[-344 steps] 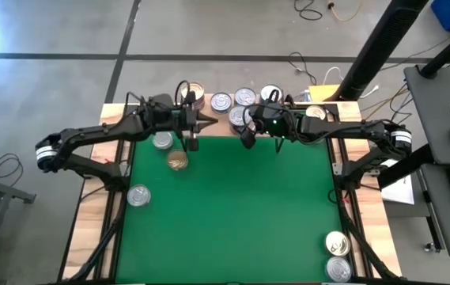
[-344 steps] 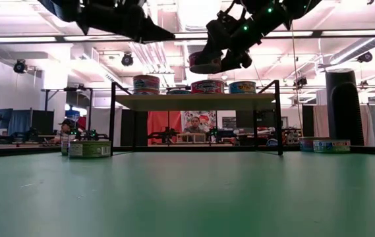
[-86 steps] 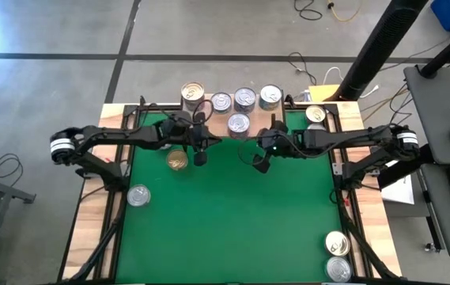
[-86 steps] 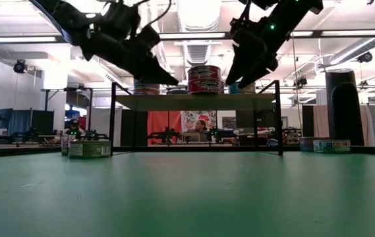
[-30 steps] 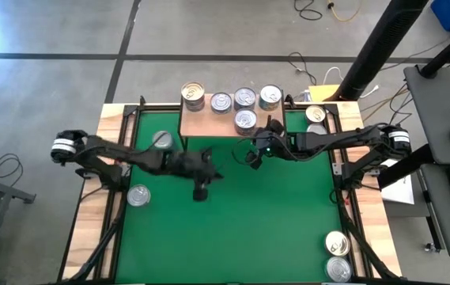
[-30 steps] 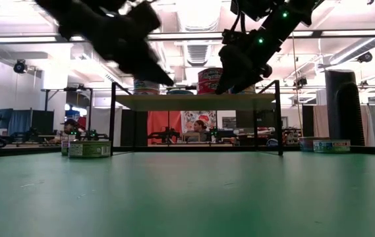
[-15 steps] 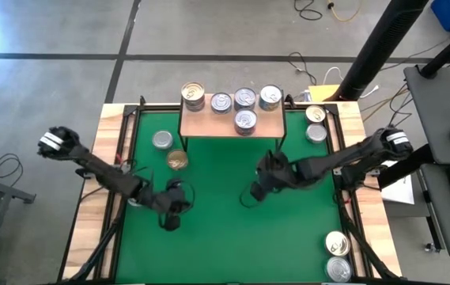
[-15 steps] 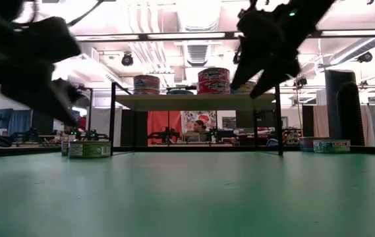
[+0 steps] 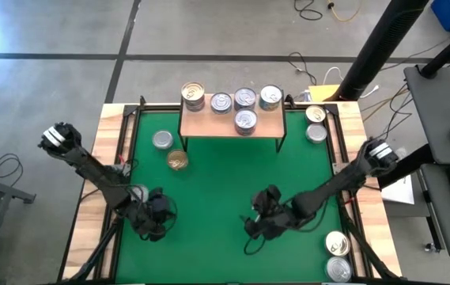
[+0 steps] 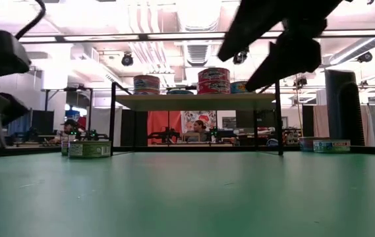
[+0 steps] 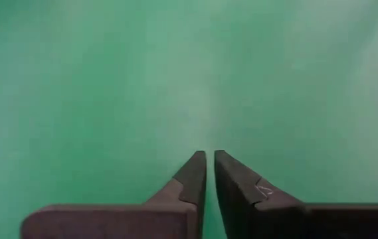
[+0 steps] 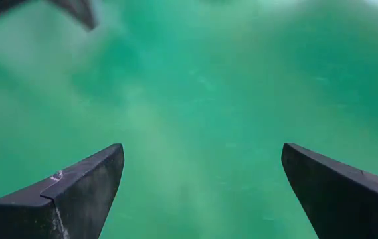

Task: Stack canned seafood by type on shelf
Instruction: Put the green tuna can on the shelf

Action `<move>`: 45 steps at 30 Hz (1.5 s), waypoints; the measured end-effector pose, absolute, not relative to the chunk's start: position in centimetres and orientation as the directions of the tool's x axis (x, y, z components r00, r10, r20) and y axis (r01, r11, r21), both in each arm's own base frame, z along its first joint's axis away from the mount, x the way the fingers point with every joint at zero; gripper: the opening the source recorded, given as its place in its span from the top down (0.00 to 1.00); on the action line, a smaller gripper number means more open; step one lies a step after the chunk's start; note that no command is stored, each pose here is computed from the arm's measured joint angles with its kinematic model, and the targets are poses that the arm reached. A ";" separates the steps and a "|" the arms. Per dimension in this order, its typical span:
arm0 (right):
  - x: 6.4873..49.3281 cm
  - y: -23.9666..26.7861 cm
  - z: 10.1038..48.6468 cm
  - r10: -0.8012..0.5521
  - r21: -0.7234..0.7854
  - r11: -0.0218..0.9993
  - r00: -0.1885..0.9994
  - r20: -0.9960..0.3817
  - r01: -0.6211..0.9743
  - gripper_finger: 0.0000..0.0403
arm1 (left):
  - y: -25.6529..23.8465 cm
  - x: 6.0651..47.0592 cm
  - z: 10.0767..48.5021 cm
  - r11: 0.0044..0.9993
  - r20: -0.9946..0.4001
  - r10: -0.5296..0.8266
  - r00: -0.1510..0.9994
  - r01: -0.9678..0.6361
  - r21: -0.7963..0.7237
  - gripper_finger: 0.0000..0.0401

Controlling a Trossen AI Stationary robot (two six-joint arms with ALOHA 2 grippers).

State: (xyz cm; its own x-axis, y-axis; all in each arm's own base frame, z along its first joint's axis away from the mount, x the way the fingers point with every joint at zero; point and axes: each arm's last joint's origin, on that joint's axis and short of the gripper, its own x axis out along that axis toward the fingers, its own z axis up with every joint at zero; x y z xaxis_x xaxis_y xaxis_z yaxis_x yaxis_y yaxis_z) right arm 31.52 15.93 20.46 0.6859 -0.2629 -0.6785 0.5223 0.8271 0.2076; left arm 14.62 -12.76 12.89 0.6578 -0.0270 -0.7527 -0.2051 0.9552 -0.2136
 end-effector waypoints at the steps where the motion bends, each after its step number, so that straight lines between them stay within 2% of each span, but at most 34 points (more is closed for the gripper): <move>1: 32.0 16.4 20.3 -0.260 0.197 0.836 0.686 -0.679 0.513 0.01 | -12.4 14.6 13.0 0.955 -0.758 -0.005 0.653 -0.222 -0.197 0.93; 9: 36.1 18.2 19.4 -0.274 0.107 0.873 0.661 -0.698 0.475 0.01 | -8.5 15.1 14.3 0.907 -0.740 0.219 0.636 -0.412 -0.086 0.65; 15: 37.6 18.6 20.1 -0.291 0.078 0.876 0.651 -0.701 0.476 0.01 | -5.4 15.0 15.6 0.743 -0.590 0.513 0.623 -0.667 -0.058 0.46; 17: 37.7 18.7 20.1 -0.290 0.078 0.876 0.651 -0.702 0.476 0.01 | -5.0 15.0 15.9 0.680 -0.547 0.563 0.620 -0.723 -0.121 0.41; 20: 37.5 18.8 19.9 -0.291 0.099 0.862 0.645 -0.707 0.497 0.01 | -4.5 15.0 16.2 0.641 -0.504 0.611 0.610 -0.756 -0.137 0.36; 25: 37.1 18.8 19.6 -0.302 0.089 0.852 0.623 -0.722 0.516 0.01 | -3.8 15.2 16.2 0.586 -0.447 0.695 0.563 -0.804 -0.102 0.33; 33: 37.0 18.8 18.9 -0.310 0.082 0.844 0.608 -0.731 0.529 0.01 | -1.7 15.9 14.8 0.506 -0.513 0.742 0.431 -0.862 0.009 0.34; 40: 36.8 18.8 18.8 -0.316 0.052 0.855 0.597 -0.737 0.516 0.01 | -0.2 16.4 14.2 0.429 -0.535 0.773 0.341 -0.902 0.045 0.35; 45: 36.8 18.6 18.8 -0.321 0.033 0.862 0.594 -0.738 0.506 0.01 | 1.2 16.8 13.7 0.369 -0.555 0.785 0.276 -0.928 0.059 0.40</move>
